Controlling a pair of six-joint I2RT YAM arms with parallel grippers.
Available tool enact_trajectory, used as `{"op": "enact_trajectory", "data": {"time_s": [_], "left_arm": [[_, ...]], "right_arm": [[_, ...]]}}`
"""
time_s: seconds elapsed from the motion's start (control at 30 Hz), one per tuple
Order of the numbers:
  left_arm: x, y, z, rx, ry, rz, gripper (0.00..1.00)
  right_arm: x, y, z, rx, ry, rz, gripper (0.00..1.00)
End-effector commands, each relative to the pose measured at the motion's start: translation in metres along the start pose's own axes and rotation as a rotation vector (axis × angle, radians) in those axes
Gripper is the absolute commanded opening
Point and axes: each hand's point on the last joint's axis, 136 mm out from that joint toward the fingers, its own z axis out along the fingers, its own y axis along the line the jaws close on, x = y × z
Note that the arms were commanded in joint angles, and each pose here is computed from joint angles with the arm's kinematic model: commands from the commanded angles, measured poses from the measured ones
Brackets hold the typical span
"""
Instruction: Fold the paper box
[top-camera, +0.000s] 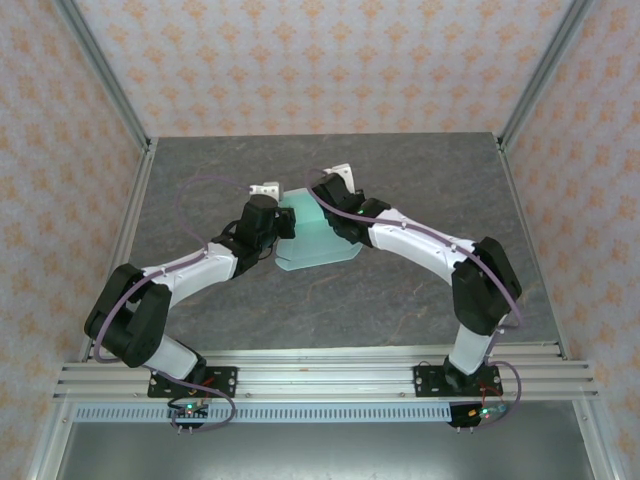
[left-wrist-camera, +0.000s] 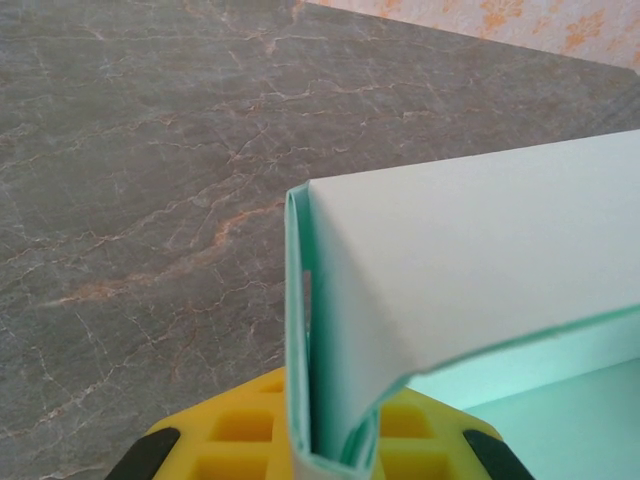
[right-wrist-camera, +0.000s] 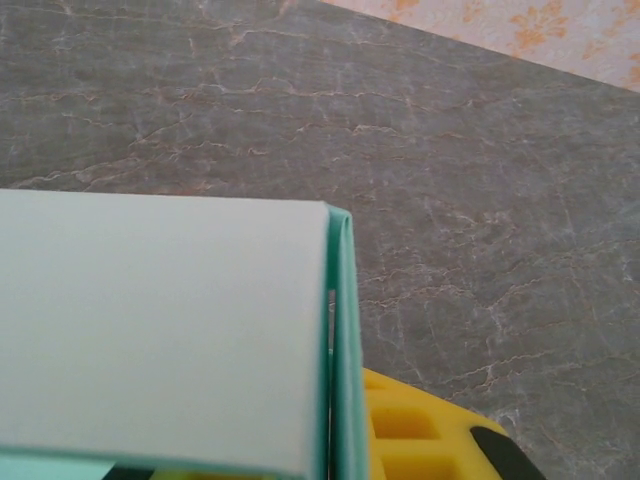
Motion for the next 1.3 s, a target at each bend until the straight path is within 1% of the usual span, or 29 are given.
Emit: {"op": "enact_trajectory", "data": {"time_s": [0.0,0.2,0.3,0.5,0.57,0.73,0.9,1.07,1.27], "left_arm": [[-0.013,-0.024,-0.013,0.085,-0.028,0.011,0.00],[-0.012,-0.022,-0.012,0.073,-0.029,0.011,0.00],[-0.012,-0.020,-0.012,0.063,-0.032,0.011,0.00],[-0.011,-0.016,-0.011,0.041,-0.032,0.022,0.00],[-0.011,-0.014,-0.011,0.031,-0.032,0.024,0.00],[-0.010,-0.013,-0.010,0.025,-0.028,0.027,0.00],[-0.008,-0.010,-0.007,0.009,-0.019,0.026,0.00],[-0.007,-0.010,-0.006,0.006,-0.016,0.023,0.00],[-0.007,-0.010,-0.005,0.001,-0.009,0.024,0.00]], "right_arm": [[-0.015,-0.042,0.005,0.224,-0.060,0.074,0.11],[-0.011,-0.057,0.008,0.343,-0.065,0.061,0.11],[-0.015,-0.065,0.005,0.403,-0.080,0.039,0.11],[-0.019,-0.070,0.005,0.451,-0.078,-0.020,0.14],[-0.019,-0.067,0.006,0.425,-0.071,-0.024,0.16],[-0.015,-0.047,0.008,0.275,-0.042,-0.027,0.24],[-0.007,-0.027,0.006,0.122,-0.012,-0.015,0.31],[-0.002,-0.014,0.000,0.014,0.010,0.004,0.37],[0.000,-0.004,-0.012,-0.105,0.037,0.010,0.49]]}}
